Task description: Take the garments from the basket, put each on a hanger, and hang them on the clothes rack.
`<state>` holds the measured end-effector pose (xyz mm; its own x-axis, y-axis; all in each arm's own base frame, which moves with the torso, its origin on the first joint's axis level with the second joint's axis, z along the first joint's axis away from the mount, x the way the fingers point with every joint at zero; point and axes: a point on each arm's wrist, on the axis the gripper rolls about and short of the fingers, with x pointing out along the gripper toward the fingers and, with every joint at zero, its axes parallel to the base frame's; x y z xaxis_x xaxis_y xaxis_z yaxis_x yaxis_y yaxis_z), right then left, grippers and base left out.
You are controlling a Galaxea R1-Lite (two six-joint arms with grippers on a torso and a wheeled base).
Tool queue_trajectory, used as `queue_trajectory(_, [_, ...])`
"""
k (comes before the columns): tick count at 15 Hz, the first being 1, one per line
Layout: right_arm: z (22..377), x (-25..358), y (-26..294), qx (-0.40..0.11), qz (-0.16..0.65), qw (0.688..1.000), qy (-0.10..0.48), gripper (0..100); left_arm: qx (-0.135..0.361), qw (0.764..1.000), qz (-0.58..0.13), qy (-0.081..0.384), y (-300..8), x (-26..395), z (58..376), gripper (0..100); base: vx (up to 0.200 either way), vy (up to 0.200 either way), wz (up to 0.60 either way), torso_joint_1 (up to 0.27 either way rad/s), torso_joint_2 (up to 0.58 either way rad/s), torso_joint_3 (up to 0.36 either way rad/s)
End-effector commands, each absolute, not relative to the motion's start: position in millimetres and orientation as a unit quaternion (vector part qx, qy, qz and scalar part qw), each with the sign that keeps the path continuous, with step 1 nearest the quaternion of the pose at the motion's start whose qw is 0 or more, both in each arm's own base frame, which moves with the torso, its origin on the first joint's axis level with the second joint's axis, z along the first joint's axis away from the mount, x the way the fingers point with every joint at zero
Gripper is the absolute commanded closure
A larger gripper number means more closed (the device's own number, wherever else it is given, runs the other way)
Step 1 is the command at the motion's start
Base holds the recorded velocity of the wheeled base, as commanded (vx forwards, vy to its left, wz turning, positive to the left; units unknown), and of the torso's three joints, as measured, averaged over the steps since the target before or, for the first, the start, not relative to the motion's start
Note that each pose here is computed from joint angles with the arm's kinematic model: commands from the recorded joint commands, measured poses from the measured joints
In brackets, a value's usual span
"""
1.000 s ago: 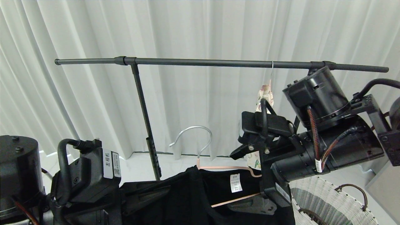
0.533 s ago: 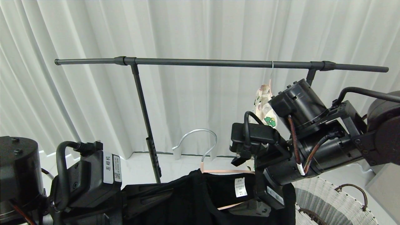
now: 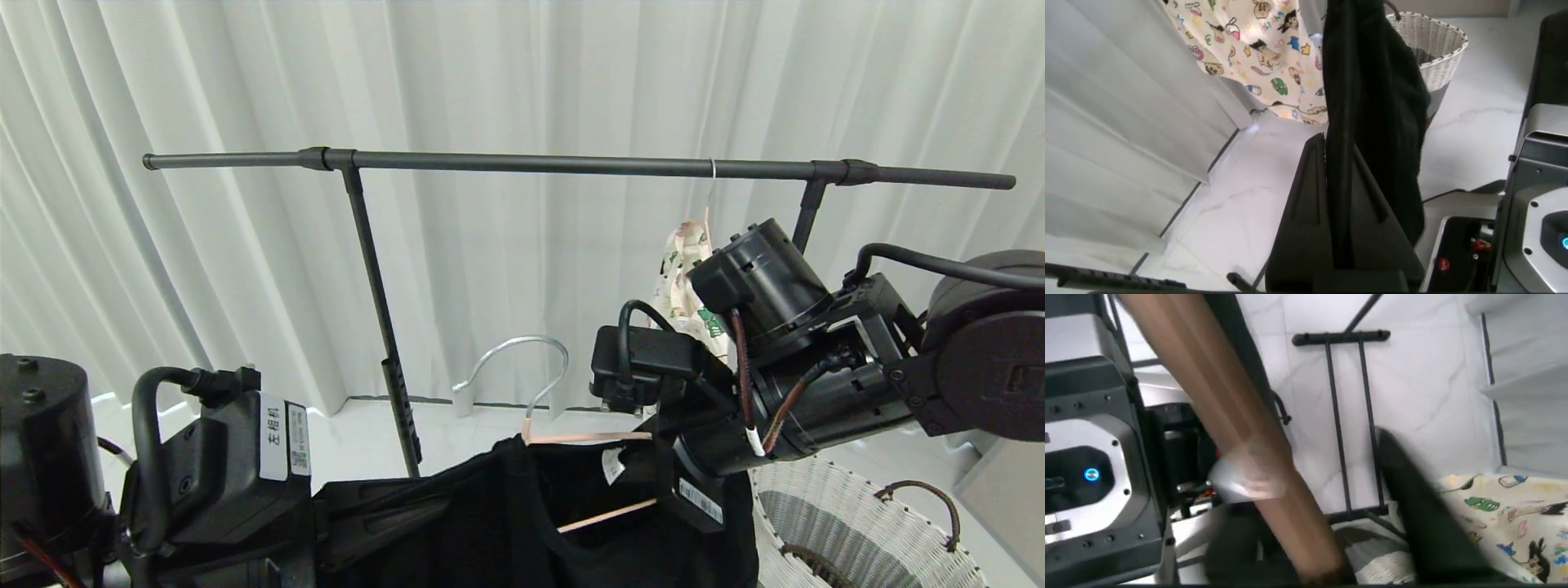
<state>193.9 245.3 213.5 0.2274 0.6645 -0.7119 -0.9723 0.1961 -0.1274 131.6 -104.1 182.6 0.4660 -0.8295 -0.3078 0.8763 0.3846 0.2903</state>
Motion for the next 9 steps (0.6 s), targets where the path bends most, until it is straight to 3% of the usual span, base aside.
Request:
queue_trajectory(1, [212,198,250,-0.288,0.563,0.735,0.246,100,0.209,0.83,-0.514,0.055,-104,131,183,100,0.0,0.0,0.0,0.0,0.0,0.0])
queue_trajectory(5, [212,203,252,-0.31,0.567,0.745,0.167,100,0.21,0.826,-0.52,0.055,-106,129,182,100,0.0,0.0,0.0,0.0,0.0,0.0])
queue_trajectory(6, [213,205,250,-0.322,0.568,0.744,0.142,100,0.21,0.826,-0.52,0.056,-106,130,181,0,0.0,0.0,0.0,0.0,0.0,0.0])
queue_trajectory(9, [219,202,240,-0.341,0.566,0.745,0.09,100,0.214,0.832,-0.507,0.066,-105,130,178,0,0.0,0.0,0.0,0.0,0.0,0.0])
